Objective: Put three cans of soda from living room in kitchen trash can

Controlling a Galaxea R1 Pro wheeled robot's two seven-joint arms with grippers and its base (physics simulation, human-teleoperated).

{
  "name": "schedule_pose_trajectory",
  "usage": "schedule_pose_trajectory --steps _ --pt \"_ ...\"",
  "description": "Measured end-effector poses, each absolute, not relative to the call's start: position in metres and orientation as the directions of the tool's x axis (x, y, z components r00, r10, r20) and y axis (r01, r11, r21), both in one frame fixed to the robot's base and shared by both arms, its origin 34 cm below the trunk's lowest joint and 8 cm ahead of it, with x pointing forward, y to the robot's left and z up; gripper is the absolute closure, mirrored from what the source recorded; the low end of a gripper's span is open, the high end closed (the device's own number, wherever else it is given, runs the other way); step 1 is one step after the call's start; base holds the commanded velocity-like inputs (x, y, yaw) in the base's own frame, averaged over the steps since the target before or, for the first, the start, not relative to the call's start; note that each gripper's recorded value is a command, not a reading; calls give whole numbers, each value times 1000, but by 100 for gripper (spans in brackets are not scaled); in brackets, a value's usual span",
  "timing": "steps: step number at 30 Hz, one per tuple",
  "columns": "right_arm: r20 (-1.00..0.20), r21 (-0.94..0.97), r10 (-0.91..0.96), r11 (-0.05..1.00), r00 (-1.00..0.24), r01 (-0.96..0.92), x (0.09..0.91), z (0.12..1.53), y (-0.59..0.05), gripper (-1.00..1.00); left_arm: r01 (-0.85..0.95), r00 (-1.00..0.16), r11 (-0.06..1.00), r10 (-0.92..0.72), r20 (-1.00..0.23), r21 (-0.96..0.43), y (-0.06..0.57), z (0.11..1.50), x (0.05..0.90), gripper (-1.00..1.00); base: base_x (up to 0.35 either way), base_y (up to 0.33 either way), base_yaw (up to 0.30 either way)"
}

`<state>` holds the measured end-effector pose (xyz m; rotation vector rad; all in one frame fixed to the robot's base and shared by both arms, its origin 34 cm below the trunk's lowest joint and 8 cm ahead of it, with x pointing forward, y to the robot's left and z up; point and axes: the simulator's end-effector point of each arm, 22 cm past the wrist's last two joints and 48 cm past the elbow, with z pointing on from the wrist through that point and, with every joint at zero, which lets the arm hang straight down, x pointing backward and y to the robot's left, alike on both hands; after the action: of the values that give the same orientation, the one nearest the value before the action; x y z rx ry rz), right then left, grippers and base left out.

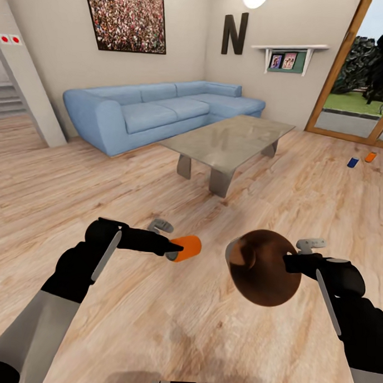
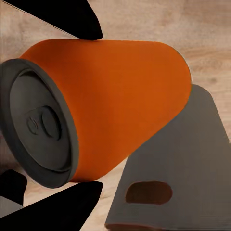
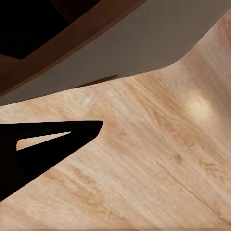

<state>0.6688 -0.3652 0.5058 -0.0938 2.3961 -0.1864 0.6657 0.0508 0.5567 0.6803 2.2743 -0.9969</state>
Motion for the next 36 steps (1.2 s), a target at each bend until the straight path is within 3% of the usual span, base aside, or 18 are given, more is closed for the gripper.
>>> schedule_pose_trajectory --steps 16,36 --pt "-609 -156 -137 986 -782 -51 671 513 -355 100 729 -652 441 218 -726 -523 24 641 639 100 0 0 0" --pt "-591 -133 -149 987 -793 -86 684 554 -329 100 799 -590 324 254 -767 -507 -4 716 611 100 0 0 0"
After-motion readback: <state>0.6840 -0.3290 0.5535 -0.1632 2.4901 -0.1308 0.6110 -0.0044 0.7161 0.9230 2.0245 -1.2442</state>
